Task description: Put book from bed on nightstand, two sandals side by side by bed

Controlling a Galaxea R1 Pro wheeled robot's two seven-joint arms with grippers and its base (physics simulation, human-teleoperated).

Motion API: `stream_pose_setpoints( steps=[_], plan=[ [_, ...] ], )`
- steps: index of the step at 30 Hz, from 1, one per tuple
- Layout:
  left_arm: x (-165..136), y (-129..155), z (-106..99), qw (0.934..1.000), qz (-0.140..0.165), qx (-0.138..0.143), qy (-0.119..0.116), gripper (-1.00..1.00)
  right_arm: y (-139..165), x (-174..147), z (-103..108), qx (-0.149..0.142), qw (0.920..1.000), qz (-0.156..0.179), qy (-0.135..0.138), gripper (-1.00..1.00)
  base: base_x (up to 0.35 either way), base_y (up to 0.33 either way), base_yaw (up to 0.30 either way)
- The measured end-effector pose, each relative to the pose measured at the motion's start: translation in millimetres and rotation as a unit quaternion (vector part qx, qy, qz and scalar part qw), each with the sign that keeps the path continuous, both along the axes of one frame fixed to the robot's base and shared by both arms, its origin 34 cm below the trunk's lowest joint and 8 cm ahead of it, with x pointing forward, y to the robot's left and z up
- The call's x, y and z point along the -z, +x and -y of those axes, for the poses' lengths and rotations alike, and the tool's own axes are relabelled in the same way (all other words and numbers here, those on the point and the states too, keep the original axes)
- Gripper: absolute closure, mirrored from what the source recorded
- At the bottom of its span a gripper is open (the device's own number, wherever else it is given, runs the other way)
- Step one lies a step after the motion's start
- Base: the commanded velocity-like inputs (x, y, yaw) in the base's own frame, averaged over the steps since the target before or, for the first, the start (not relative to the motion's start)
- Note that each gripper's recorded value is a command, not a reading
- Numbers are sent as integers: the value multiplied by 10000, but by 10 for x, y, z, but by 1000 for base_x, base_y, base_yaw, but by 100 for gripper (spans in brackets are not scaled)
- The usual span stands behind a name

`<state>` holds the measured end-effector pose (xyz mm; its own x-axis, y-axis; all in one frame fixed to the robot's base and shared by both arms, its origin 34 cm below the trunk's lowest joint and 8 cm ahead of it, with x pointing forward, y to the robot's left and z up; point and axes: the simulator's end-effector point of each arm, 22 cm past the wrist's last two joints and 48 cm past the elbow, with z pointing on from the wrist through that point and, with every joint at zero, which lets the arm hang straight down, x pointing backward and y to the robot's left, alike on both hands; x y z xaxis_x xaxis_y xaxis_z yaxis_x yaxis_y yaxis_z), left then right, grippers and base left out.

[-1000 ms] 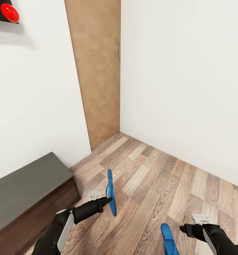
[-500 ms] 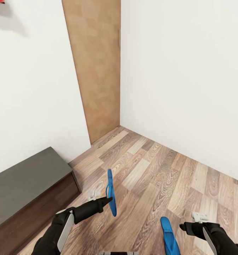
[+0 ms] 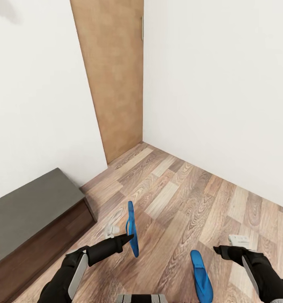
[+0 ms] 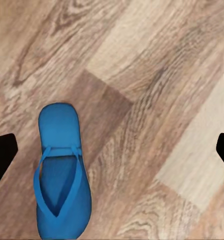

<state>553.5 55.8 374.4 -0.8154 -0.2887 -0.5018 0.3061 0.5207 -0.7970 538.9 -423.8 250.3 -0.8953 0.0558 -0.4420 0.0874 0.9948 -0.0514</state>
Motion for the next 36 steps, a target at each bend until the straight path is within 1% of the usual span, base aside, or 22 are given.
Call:
stream_pose_setpoints(
  steps=[1, 3, 4, 5, 6, 7, 8, 11, 16, 18, 19, 20, 21, 23, 24, 25, 28, 30, 33, 36],
  plan=[
    [20, -6, 0, 10000, -20, 0, 0, 100, 54, -45, 17, -11, 10000, 70, -13, -100, 0, 0, 0],
    [61, -17, 0, 10000, -61, 0, 0, 100, 100, -65, -37, -78, 9998, 130, 134, -100, 0, 0, 0],
    [83, -22, -3, 10000, -82, 0, 3, 100, 131, -80, -198, -225, 9983, 186, 500, -100, 0, 0, 0],
    [104, -28, -5, 9999, -102, 0, 5, 100, 137, -85, -341, -362, 9959, 207, 807, -100, 0, 0, 0],
    [124, -34, -6, 9999, -123, 0, 6, 100, 135, -103, -524, -544, 9911, 228, 1190, -100, 0, 0, 0],
    [145, -40, -7, 9999, -143, 0, 7, 100, 127, -103, -601, -622, 9886, 225, 1353, -100, 0, 0, 0],
    [165, -45, -7, 9999, -163, 0, 7, 100, 116, -95, -656, -671, 9868, 215, 1458, -100, 0, 0, 0],
    [226, -64, -8, 9997, -225, 0, 8, 100, 87, -52, -725, -726, 9845, 169, 1585, -100, 0, 0, 0],
    [326, -96, -8, 9995, -327, 0, 8, 100, 37, 45, -756, -726, 9839, 76, 1634, -100, 0, 0, 0],
    [366, -109, -8, 9993, -368, 0, 8, 100, 13, 91, -751, -710, 9843, 29, 1614, -100, 0, 0, 0],
    [385, -116, -8, 9992, -388, 0, 8, 100, -1, 122, -726, -694, 9854, -5, 1553, -100, 0, 0, 0],
    [405, -123, -8, 9992, -408, 0, 8, 100, -17, 160, -671, -662, 9876, -50, 1423, -100, 0, 0, 0],
    [425, -130, -8, 9991, -429, 1, 8, 100, -33, 206, -584, -609, 9907, -105, 1213, -100, 0, 0, 0],
    [465, -144, -8, 9989, -470, 1, 8, 100, -68, 290, -329, -432, 9968, -218, 640, -100, 0, 0, 0],
    [484, -151, -8, 9988, -490, 1, 8, 100, -83, 317, -204, -333, 9984, -260, 370, -100, 0, 0, 0],
    [504, -158, -8, 9987, -510, 1, 8, 100, -101, 338, -111, -257, 9991, -296, 170, -100, 0, 0, 0],
    [563, -181, -8, 9984, -572, 0, 8, 100, -144, 392, 11, -158, 9991, -377, -91, -100, 0, 0, 0],
    [602, -196, -8, 9981, -612, 1, 8, 100, -174, 431, 36, -136, 9989, -427, -145, -100, 0, 0, 0],
    [660, -219, -8, 9977, -674, 1, 8, 100, -233, 508, 21, -125, 9985, -519, -121, -100, 0, 0, 0],
    [718, -243, -8, 9973, -734, 1, 8, 100, -275, 587, -54, -121, 9982, -588, -51, -100, 0, 0, 0]
  ],
)
